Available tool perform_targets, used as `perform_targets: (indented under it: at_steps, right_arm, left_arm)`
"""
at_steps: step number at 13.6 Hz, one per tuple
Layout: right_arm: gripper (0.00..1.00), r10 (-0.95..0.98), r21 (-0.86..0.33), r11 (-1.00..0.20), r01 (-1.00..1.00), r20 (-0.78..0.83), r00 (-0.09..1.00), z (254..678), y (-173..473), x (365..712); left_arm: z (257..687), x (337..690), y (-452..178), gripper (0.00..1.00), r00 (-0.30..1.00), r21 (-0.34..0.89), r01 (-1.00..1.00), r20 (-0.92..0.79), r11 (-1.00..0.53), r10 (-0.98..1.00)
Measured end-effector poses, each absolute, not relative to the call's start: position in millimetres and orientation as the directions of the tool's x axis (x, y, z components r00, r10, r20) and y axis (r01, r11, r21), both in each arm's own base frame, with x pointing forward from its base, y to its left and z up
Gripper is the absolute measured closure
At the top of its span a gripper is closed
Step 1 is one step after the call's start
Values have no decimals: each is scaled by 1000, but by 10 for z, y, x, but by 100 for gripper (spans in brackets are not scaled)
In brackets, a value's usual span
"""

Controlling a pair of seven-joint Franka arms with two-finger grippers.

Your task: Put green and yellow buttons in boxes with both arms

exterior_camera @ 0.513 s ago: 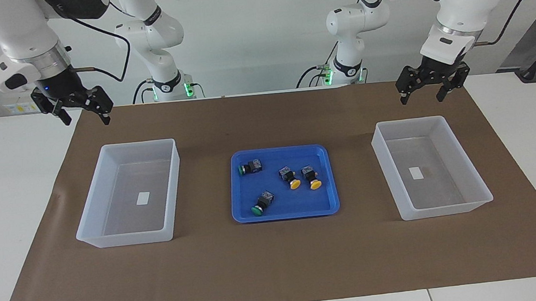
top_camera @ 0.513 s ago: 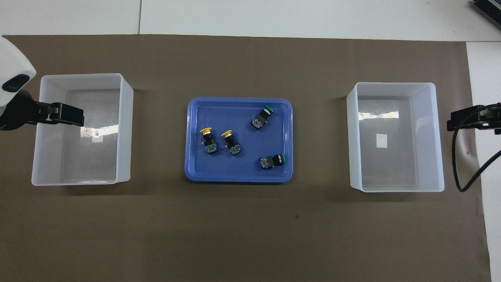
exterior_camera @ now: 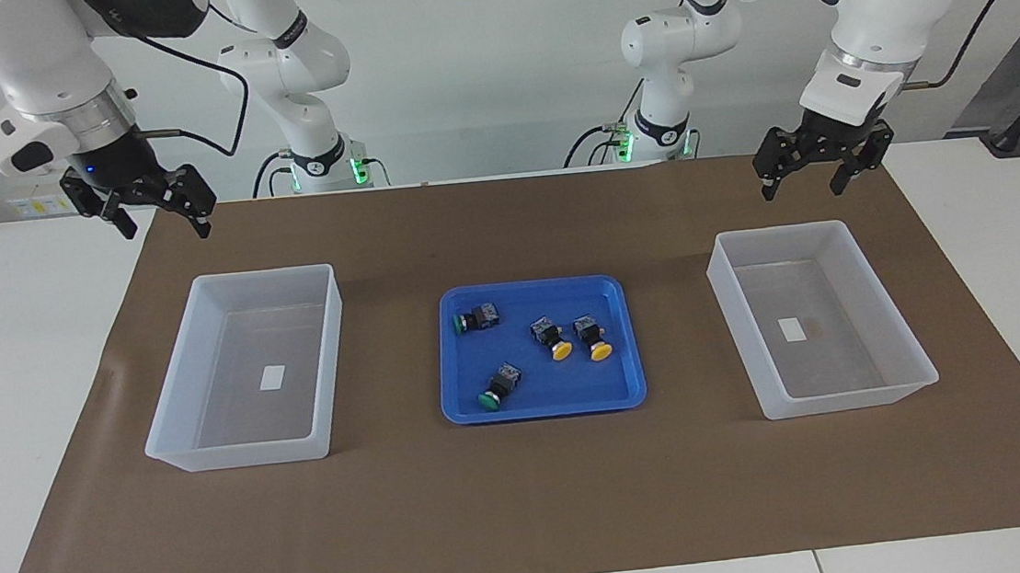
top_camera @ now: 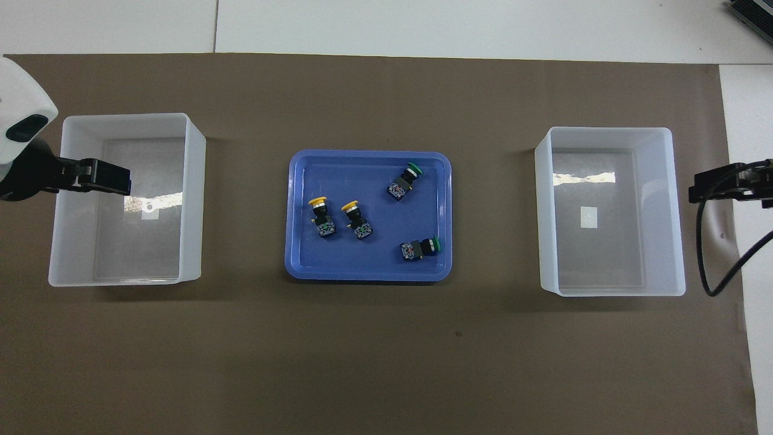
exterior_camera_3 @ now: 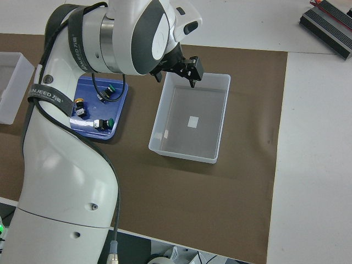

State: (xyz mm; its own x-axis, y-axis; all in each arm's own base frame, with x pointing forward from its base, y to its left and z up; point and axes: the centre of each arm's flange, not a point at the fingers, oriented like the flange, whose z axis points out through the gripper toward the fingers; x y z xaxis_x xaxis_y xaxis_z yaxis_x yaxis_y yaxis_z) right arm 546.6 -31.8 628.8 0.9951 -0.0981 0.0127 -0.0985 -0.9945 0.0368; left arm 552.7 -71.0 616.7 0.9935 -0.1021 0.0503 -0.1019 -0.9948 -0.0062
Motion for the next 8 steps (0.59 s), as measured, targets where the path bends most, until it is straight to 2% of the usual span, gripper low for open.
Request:
perform_targets:
  at_steps: [4, 8]
  right_arm:
    - [0, -98, 37, -994, -98, 11, 995, 6282, -318, 5466]
    - [0, -98, 37, -994, -98, 11, 995, 6281, -318, 5466]
  left_arm:
    - [6069, 5570, -954, 0, 988, 1, -146, 50, -989, -145]
    - [5542, 5824, -1442, 0, 974, 26, -224, 38, -974, -223]
